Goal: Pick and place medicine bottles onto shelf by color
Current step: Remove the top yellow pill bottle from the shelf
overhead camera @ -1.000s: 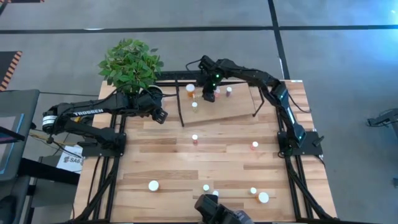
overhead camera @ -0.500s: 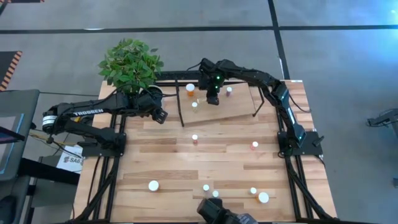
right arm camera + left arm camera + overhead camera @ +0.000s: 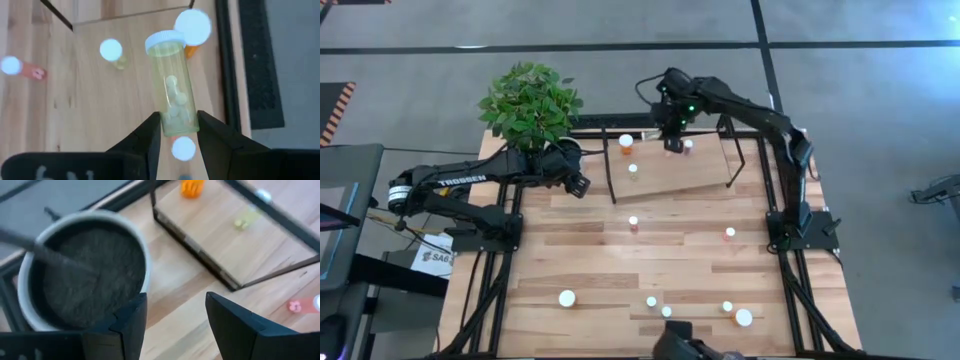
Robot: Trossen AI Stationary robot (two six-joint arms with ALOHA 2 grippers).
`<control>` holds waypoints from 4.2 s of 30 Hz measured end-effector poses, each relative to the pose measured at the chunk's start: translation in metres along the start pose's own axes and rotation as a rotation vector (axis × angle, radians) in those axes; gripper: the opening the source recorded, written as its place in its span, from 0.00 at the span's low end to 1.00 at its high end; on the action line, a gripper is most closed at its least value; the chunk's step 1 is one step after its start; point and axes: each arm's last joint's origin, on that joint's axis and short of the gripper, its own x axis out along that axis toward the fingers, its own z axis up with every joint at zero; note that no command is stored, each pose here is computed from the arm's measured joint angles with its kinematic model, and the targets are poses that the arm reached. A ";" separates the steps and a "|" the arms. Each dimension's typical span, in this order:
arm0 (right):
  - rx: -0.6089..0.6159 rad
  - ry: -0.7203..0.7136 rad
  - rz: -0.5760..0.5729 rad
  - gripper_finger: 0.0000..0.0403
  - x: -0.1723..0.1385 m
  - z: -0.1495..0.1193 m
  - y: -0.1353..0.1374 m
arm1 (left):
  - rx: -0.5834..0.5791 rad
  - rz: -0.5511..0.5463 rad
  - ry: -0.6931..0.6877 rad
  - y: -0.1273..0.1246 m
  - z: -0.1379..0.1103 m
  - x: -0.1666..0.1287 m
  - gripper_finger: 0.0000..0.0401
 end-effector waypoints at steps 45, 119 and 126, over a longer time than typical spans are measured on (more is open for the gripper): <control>0.055 -0.160 0.006 0.33 -0.031 0.056 0.133 | 0.586 -0.506 -0.668 -0.040 0.054 -0.027 0.48; 0.269 0.090 0.058 0.56 -0.099 0.040 0.140 | 0.322 -0.701 -0.307 -0.051 0.040 0.000 0.26; 0.262 0.129 0.079 0.54 -0.098 0.039 0.154 | 0.215 -0.595 0.145 -0.043 0.008 0.021 0.26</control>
